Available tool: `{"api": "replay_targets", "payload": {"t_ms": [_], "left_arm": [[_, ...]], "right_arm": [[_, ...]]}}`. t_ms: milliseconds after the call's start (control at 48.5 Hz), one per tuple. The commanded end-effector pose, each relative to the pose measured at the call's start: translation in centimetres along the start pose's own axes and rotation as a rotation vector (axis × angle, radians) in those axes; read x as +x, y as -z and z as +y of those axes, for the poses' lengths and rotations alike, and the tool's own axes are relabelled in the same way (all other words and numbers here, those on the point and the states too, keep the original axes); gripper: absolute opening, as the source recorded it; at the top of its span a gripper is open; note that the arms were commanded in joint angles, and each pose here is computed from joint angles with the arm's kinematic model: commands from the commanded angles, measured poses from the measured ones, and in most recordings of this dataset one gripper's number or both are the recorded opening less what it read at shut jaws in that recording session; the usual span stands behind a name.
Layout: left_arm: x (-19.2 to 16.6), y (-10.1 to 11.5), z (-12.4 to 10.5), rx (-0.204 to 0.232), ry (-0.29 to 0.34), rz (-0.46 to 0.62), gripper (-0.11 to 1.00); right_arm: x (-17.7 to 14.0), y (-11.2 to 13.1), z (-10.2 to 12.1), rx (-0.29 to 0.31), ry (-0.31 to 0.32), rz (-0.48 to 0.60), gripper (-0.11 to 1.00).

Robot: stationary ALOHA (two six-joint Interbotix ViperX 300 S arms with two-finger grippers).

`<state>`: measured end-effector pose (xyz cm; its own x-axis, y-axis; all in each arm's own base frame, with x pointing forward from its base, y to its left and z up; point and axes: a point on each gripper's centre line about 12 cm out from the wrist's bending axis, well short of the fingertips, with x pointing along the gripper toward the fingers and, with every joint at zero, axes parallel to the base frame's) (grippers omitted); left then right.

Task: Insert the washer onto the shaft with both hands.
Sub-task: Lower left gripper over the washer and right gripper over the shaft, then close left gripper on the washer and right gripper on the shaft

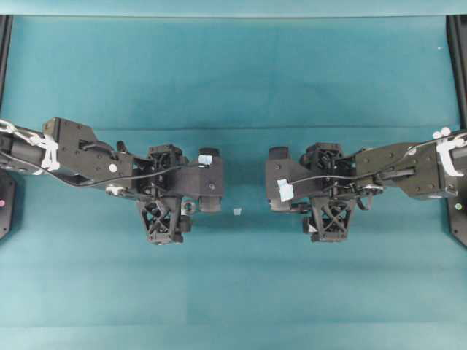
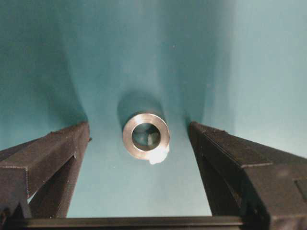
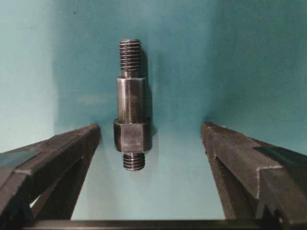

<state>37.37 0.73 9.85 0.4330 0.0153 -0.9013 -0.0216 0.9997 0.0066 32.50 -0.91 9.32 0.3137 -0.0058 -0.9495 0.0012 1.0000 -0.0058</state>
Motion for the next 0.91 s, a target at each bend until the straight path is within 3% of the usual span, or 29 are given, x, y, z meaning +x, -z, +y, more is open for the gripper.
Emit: {"api": "replay_targets", "payload": {"t_ms": [0, 887], "left_arm": [[0.02, -0.17, 0.01, 0.001, -0.001, -0.008, 0.9], [0.02, -0.17, 0.0, -0.003, 0.0, -0.008, 0.9]], "right_arm": [[-0.07, -0.51, -0.11, 0.007, 0.001, -0.015, 0.93], [0.01, -0.31, 0.43, 0.016, -0.014, 0.012, 0.93]]}}
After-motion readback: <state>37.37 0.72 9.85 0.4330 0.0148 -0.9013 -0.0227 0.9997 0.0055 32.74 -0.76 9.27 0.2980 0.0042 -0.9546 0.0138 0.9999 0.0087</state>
